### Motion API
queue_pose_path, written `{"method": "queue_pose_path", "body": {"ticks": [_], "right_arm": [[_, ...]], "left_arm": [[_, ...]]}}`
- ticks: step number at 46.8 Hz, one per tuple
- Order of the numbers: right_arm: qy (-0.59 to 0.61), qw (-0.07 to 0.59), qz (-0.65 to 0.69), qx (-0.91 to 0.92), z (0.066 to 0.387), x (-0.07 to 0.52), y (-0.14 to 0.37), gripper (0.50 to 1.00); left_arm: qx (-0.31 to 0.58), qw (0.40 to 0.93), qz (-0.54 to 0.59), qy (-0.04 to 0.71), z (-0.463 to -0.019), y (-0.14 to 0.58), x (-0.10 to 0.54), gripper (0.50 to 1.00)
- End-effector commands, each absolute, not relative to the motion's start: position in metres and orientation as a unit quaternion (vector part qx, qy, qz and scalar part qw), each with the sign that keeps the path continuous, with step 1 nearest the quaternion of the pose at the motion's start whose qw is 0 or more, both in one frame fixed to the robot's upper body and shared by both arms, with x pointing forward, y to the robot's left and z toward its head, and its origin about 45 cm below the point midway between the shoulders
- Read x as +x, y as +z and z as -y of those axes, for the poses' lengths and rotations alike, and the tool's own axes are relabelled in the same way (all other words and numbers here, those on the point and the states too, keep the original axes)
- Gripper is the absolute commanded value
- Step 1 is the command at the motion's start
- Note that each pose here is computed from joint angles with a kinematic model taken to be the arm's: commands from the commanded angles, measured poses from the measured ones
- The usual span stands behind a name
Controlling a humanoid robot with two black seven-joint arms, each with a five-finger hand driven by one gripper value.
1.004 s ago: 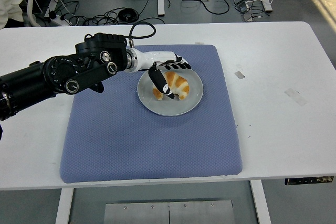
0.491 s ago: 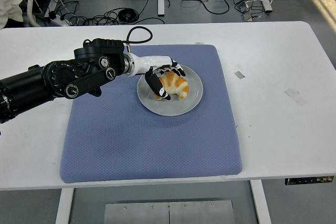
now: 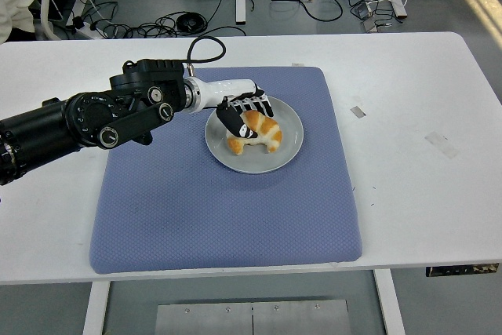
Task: Place the bread on the table
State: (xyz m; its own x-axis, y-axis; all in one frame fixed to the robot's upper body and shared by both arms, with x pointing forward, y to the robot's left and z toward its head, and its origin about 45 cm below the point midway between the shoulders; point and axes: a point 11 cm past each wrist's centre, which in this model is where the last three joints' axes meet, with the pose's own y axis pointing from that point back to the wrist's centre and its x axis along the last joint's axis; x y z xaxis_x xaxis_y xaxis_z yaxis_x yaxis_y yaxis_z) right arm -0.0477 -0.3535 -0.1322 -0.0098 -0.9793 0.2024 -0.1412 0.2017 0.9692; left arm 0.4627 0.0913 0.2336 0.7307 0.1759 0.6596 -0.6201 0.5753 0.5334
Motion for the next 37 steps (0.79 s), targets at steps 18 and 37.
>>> {"method": "queue_pose_path", "body": {"ticks": [18, 37], "right_arm": [[-0.409, 0.513, 0.581, 0.482, 0.354, -0.048, -0.132, 1.000], [-0.409, 0.513, 0.581, 0.482, 0.354, -0.048, -0.132, 1.000]], "left_arm": [[0.394, 0.838, 0.287, 0.243, -0.094, 0.244, 0.468, 0.500], [0.415, 0.812, 0.288, 0.292, -0.156, 0.264, 0.489, 0.500]]}}
